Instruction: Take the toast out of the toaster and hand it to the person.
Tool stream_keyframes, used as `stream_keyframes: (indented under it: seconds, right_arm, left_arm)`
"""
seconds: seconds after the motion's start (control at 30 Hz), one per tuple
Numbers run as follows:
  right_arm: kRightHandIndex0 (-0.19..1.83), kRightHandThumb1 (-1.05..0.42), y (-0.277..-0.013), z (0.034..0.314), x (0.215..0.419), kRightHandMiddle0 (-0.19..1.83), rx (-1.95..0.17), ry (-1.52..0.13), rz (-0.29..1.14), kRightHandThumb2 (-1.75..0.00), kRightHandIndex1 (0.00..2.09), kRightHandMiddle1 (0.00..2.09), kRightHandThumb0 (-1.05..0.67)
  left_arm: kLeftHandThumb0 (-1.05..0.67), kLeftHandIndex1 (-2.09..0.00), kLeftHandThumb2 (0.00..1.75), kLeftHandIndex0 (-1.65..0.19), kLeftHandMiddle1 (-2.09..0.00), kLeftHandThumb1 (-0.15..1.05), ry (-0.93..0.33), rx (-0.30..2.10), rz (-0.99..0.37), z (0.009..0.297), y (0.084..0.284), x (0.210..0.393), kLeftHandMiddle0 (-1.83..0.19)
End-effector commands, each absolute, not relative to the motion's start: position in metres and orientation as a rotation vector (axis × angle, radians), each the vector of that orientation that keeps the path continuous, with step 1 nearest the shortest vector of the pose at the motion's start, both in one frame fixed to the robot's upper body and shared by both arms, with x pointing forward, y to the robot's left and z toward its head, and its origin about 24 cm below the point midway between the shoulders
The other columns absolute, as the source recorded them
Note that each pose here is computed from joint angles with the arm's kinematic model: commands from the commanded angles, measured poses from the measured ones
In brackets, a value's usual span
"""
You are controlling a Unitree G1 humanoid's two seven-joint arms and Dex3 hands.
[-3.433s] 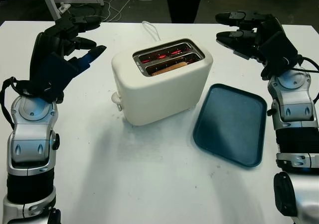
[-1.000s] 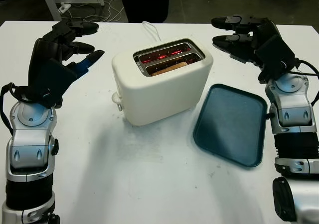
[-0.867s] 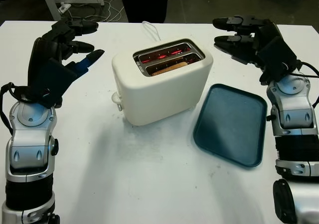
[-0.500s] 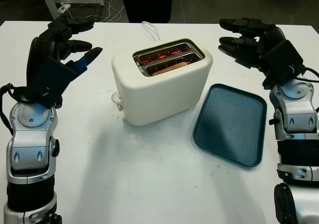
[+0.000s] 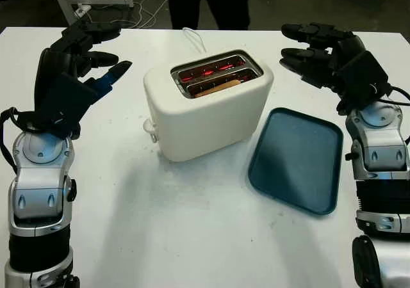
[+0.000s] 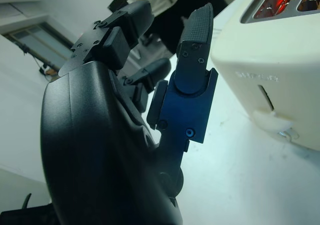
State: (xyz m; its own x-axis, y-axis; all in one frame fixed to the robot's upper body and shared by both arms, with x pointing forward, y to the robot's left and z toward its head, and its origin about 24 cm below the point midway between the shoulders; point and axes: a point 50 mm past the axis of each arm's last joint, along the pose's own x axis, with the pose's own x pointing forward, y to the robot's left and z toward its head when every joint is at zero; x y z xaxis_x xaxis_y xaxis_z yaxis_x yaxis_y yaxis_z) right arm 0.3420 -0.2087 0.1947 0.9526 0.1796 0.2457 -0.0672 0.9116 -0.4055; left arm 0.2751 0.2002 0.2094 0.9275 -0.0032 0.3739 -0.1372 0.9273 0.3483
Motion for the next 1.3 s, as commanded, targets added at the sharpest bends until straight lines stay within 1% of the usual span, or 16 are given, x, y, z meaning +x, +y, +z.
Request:
stream_keyframes:
  seconds: [0.0,0.1,0.23,0.3,0.77,1.27]
  right_arm:
    - [0.79,-0.86,-0.2062,0.2004,0.3426,0.75,-0.408,-0.307,0.13,0.0,0.04,0.01,-0.33]
    - [0.8,-0.86,-0.2062,0.2011,0.3423,0.75,-0.433,-0.315,0.127,0.0,0.05,0.02,-0.33]
    - [0.79,-0.86,-0.206,0.2012,0.3423,0.75,-0.408,-0.308,0.129,0.0,0.04,0.01,-0.32]
    - [0.79,-0.86,-0.2061,0.2013,0.3422,0.75,-0.416,-0.307,0.129,0.0,0.04,0.01,-0.34]
    - [0.8,-0.86,-0.2052,0.202,0.3416,0.76,-0.431,-0.311,0.13,0.0,0.04,0.01,-0.35]
    - [0.81,-0.85,-0.2044,0.2018,0.3433,0.77,-0.428,-0.294,0.13,0.0,0.04,0.01,-0.36]
  left_arm:
    - [-0.51,-0.58,0.1,-0.41,-0.94,0.92,-0.387,0.392,0.075,0.2112,0.2005,0.2746,-0.36]
    - [-0.51,-0.59,0.09,-0.41,-0.94,0.92,-0.386,0.394,0.076,0.2112,0.2006,0.2747,-0.37]
    - [-0.51,-0.58,0.1,-0.41,-0.94,0.92,-0.382,0.394,0.073,0.2111,0.201,0.2745,-0.37]
    - [-0.52,-0.58,0.09,-0.41,-0.94,0.92,-0.382,0.393,0.073,0.2109,0.2011,0.2744,-0.37]
    - [-0.49,-0.58,0.09,-0.42,-0.94,0.92,-0.386,0.391,0.067,0.2097,0.2007,0.2738,-0.37]
    - [-0.5,-0.57,0.1,-0.42,-0.92,0.92,-0.379,0.397,0.067,0.2099,0.2016,0.274,-0.38]
